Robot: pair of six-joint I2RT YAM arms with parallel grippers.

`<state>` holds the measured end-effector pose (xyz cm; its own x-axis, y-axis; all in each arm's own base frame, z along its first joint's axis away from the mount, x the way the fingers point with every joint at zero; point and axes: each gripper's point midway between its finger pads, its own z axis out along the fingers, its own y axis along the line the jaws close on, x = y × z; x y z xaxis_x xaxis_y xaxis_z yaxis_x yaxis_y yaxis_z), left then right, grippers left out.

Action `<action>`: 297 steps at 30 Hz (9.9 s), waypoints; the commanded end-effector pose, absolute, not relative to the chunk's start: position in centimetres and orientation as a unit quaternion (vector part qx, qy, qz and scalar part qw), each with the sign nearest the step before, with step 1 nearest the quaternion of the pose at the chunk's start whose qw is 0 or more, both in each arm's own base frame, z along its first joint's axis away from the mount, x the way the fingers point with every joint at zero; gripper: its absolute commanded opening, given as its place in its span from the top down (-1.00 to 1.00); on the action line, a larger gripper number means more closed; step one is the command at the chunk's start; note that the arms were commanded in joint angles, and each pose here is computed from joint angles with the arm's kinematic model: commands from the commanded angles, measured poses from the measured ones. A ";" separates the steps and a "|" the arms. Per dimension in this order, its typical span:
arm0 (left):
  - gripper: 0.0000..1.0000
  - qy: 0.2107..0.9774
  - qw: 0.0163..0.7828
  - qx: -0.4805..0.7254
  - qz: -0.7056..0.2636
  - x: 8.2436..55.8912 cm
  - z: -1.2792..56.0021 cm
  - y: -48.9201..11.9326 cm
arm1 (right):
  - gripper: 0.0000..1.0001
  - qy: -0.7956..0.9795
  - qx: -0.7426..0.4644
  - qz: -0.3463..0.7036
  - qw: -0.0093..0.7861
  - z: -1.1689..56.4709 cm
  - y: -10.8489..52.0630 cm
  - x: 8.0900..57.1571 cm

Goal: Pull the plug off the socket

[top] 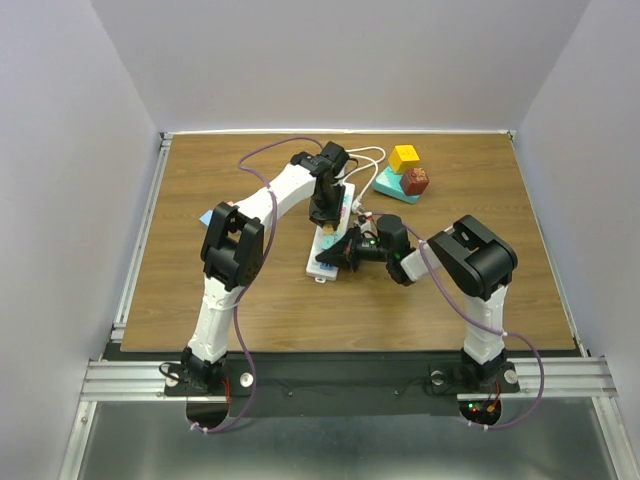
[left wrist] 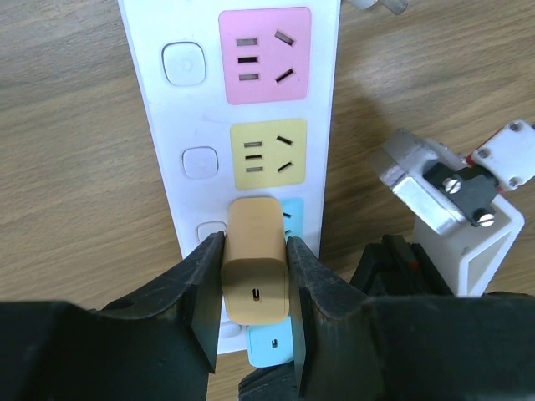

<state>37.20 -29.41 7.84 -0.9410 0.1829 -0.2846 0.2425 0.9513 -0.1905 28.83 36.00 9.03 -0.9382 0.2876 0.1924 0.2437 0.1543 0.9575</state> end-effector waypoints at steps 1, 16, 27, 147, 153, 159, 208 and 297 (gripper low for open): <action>1.00 0.975 0.156 0.113 -0.113 37.2 10.1 -29.1 | 0.99 0.730 0.180 0.657 0.043 10.6 35.6 29.8; 1.00 0.974 0.161 0.112 -0.116 37.4 10.6 -29.3 | 0.99 0.718 0.187 0.668 0.058 12.1 35.4 30.4; 1.00 0.972 0.173 0.116 -0.105 37.8 12.6 -28.9 | 0.99 0.754 0.260 0.602 0.017 5.1 33.9 29.2; 1.00 0.960 0.237 0.146 -0.044 33.7 8.1 -28.0 | 0.99 0.881 0.193 0.430 0.039 -0.9 30.0 38.4; 1.00 0.949 0.279 0.135 -0.061 35.2 13.7 -28.9 | 0.99 0.897 0.204 0.391 0.037 -2.7 29.0 38.1; 1.00 0.944 0.293 0.136 -0.067 35.7 16.7 -29.2 | 0.99 0.909 0.209 0.359 0.024 -4.1 28.2 37.2; -0.97 0.932 0.321 -0.167 0.010 52.8 13.1 0.2 | 0.61 0.914 0.071 0.361 0.172 12.0 21.9 26.4; -0.97 0.876 0.420 -0.203 -0.125 31.7 23.2 -2.0 | 0.57 0.821 0.180 0.487 0.239 7.2 38.6 60.3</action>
